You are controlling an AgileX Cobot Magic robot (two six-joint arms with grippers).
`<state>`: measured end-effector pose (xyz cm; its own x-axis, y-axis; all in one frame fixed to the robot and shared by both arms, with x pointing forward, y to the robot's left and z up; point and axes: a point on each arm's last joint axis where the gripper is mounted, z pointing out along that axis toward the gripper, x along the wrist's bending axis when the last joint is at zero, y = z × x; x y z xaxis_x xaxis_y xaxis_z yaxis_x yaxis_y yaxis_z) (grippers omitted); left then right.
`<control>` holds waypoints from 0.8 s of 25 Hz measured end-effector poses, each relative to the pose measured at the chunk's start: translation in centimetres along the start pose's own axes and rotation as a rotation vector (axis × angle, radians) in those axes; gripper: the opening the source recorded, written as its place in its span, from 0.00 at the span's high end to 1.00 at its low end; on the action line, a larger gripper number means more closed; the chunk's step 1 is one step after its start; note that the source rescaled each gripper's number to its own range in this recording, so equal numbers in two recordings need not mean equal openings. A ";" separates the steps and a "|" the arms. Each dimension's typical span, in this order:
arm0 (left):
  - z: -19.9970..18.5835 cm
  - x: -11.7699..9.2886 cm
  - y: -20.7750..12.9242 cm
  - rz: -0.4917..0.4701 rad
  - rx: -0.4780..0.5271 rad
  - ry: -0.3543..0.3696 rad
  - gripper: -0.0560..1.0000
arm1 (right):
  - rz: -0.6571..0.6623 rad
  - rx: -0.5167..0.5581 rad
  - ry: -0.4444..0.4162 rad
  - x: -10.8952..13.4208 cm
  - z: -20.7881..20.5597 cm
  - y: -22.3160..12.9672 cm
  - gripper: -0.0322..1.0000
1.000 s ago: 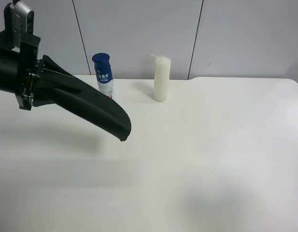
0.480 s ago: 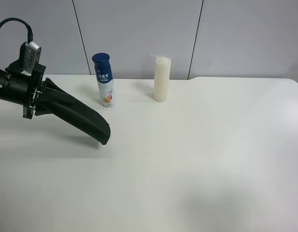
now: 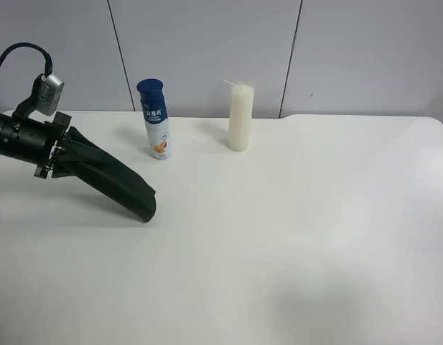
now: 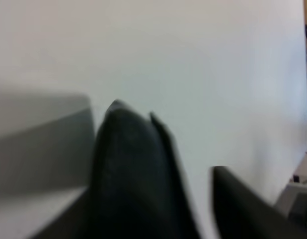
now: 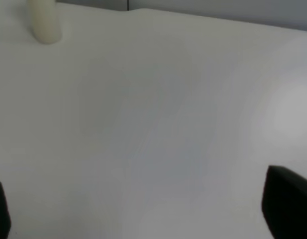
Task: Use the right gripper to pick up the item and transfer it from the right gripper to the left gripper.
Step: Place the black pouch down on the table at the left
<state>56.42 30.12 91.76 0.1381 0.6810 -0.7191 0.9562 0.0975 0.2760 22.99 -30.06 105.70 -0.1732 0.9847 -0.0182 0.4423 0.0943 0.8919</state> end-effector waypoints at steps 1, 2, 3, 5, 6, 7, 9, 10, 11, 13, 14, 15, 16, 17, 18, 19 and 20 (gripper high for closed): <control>0.0 0.1 0.1 -0.014 -0.009 0.015 0.49 | 0.000 0.000 0.000 0.0 0.0 0.0 0.00; 0.0 0.3 0.2 -0.032 -0.021 0.035 0.29 | 0.000 0.000 0.000 0.0 0.0 0.0 0.00; 0.0 0.5 0.3 -0.050 -0.032 0.052 0.16 | 0.000 0.000 0.000 0.0 0.0 0.0 0.00; 0.0 0.6 0.4 -0.064 -0.042 0.068 0.05 | 0.000 0.000 0.000 0.0 0.0 0.0 0.00; 0.0 0.7 0.4 -0.066 -0.045 0.074 0.03 | 0.000 0.000 0.000 0.0 0.0 0.0 0.00; 0.0 0.7 0.4 -0.066 -0.047 0.076 0.02 | 0.000 0.000 0.000 0.0 0.0 0.0 0.00; -0.1 0.7 0.5 -0.055 -0.046 0.080 0.01 | 0.000 0.000 0.000 0.0 0.0 0.0 0.00; -0.2 0.7 0.8 -0.040 -0.046 0.088 0.01 | 0.000 0.000 0.000 0.0 0.0 0.0 0.00; -0.4 0.6 1.1 -0.018 -0.045 0.097 0.01 | 0.000 0.000 0.000 0.0 0.0 0.0 0.00; -0.8 0.5 1.8 0.024 -0.042 0.118 0.01 | 0.000 0.000 0.000 0.0 0.0 0.0 0.00; -1.0 0.4 2.3 0.048 -0.042 0.132 0.01 | 0.000 0.000 0.000 0.0 0.0 0.0 0.00; -1.3 0.3 2.7 0.071 -0.040 0.146 0.01 | 0.000 0.000 0.000 0.0 0.0 0.0 0.00; -1.5 0.2 3.2 0.093 -0.041 0.159 0.01 | 0.000 0.000 0.000 0.0 0.0 0.0 0.00; -1.8 0.2 3.5 0.115 -0.038 0.178 0.01 | 0.000 0.000 0.000 0.0 0.0 0.0 0.00; -2.2 0.0 3.9 0.140 -0.040 0.201 0.01 | 0.000 0.000 0.000 0.0 0.0 0.0 0.00; -2.6 -0.2 4.4 0.162 -0.045 0.222 0.01 | 0.000 0.000 0.000 0.0 0.0 0.0 0.00; -3.0 -0.4 4.6 0.180 -0.046 0.246 0.01 | 0.000 0.000 0.000 0.0 0.0 0.0 0.00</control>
<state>60.03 32.51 95.24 0.2327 0.8448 -0.4818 0.9086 -0.0122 0.4175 22.99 -30.06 105.70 -0.1732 0.9847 -0.0182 0.4423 0.0943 0.8919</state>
